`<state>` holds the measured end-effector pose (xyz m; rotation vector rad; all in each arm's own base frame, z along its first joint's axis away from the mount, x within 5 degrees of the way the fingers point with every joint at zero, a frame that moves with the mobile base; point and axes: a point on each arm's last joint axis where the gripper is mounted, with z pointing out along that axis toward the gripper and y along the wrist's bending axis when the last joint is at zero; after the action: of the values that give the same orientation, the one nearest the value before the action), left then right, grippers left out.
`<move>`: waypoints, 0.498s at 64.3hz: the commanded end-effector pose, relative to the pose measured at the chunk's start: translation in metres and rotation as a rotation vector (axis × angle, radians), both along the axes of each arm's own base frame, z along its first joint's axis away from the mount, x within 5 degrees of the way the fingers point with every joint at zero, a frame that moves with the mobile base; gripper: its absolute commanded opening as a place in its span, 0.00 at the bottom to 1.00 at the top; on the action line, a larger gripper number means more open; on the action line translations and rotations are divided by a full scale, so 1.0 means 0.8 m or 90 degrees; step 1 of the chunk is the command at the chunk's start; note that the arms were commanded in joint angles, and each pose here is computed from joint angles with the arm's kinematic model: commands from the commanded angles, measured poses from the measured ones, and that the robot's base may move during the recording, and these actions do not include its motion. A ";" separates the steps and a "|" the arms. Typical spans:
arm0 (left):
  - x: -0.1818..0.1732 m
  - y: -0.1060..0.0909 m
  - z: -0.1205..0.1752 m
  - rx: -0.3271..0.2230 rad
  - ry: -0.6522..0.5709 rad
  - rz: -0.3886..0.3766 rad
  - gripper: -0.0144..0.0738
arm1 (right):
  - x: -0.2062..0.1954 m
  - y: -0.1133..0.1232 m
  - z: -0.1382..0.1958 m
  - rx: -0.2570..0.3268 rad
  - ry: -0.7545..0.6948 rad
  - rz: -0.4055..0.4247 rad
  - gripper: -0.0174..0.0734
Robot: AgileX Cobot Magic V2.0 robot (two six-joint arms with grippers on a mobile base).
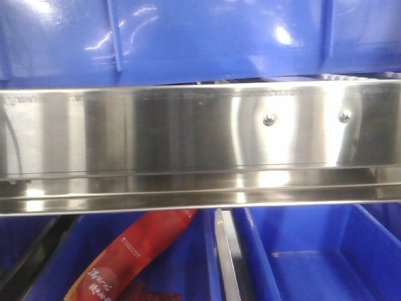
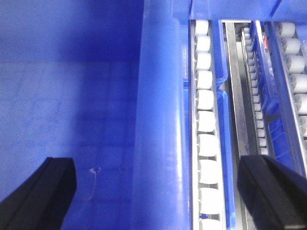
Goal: Move blue bin to conveyor side
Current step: 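Lift the blue bin with both grippers and pull it off the shelf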
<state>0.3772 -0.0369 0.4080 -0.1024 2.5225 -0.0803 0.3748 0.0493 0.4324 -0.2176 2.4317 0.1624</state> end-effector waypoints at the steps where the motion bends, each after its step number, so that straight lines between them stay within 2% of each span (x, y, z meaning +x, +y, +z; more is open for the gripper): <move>1: -0.004 -0.001 0.009 -0.004 -0.016 -0.003 0.83 | -0.004 -0.003 0.010 -0.004 -0.022 -0.002 0.82; 15: -0.004 -0.001 0.009 -0.004 -0.016 -0.003 0.83 | -0.004 -0.003 0.010 -0.004 -0.022 -0.002 0.82; 20: -0.004 -0.001 0.009 -0.004 -0.016 -0.003 0.82 | -0.004 -0.003 0.010 -0.004 -0.022 -0.002 0.76; 25: -0.004 -0.001 0.009 -0.004 -0.016 -0.003 0.77 | -0.004 -0.003 0.010 -0.004 -0.022 -0.002 0.64; 27: -0.004 -0.001 0.009 -0.004 -0.016 -0.003 0.73 | -0.004 -0.003 0.009 -0.004 -0.021 -0.002 0.56; 28: -0.004 -0.001 0.009 -0.004 -0.016 -0.003 0.68 | -0.004 -0.003 0.009 -0.004 -0.021 -0.002 0.48; 32: -0.004 -0.001 0.009 -0.004 -0.016 -0.003 0.56 | -0.004 -0.003 0.008 -0.004 -0.020 -0.002 0.32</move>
<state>0.3772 -0.0369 0.4081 -0.1024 2.5219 -0.0804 0.3748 0.0493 0.4324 -0.2176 2.4317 0.1624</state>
